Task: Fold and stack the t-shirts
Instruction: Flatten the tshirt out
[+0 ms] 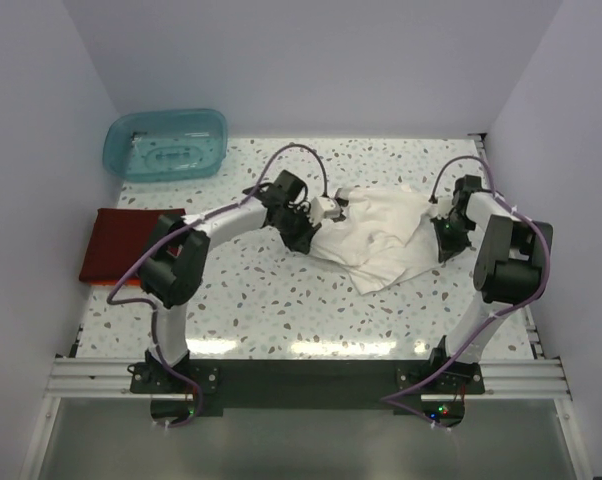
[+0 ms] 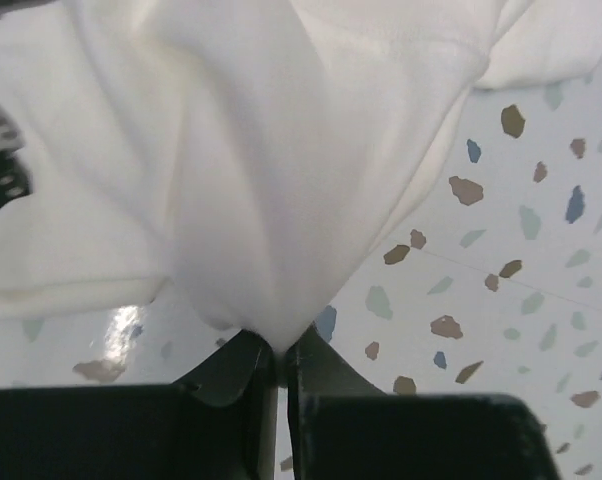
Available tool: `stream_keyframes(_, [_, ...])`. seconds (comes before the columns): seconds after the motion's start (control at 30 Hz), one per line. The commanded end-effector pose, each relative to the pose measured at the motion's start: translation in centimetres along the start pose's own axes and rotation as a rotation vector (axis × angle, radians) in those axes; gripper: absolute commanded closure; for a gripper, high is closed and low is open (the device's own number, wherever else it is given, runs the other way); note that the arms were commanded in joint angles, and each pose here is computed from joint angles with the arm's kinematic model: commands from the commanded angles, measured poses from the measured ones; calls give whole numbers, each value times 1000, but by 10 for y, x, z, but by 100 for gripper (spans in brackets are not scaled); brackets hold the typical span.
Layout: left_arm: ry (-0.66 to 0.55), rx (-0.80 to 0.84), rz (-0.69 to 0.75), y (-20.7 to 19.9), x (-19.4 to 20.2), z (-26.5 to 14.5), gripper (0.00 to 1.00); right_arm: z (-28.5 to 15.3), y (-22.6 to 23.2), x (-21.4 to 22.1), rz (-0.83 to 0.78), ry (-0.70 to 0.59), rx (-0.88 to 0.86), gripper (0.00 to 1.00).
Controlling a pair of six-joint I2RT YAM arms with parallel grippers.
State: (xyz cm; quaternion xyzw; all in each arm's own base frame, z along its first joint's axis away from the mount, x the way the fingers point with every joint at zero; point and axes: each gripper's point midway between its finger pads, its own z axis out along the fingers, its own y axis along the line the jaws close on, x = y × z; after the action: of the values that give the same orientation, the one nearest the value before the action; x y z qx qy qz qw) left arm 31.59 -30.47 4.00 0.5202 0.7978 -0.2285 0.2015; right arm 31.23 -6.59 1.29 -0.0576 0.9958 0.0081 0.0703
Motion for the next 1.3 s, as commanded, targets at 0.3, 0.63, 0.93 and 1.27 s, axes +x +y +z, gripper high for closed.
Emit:
stream_keyframes(0.3, [-222, -132, -555, 68, 34, -170, 100, -25, -19, 12, -286, 24, 59, 100])
stream_keyframes(0.63, [-152, -523, -935, 114, 171, -210, 100, -47, 1, 24, -386, -13, -37, 100])
stream_keyframes(0.93, [-166, -638, -851, 195, 154, -232, 60, -57, 23, 27, -379, -42, -140, 100])
stream_keyframes(1.27, [-441, -169, -49, 64, -91, -124, 43, -57, 65, 46, -213, -21, -297, 100])
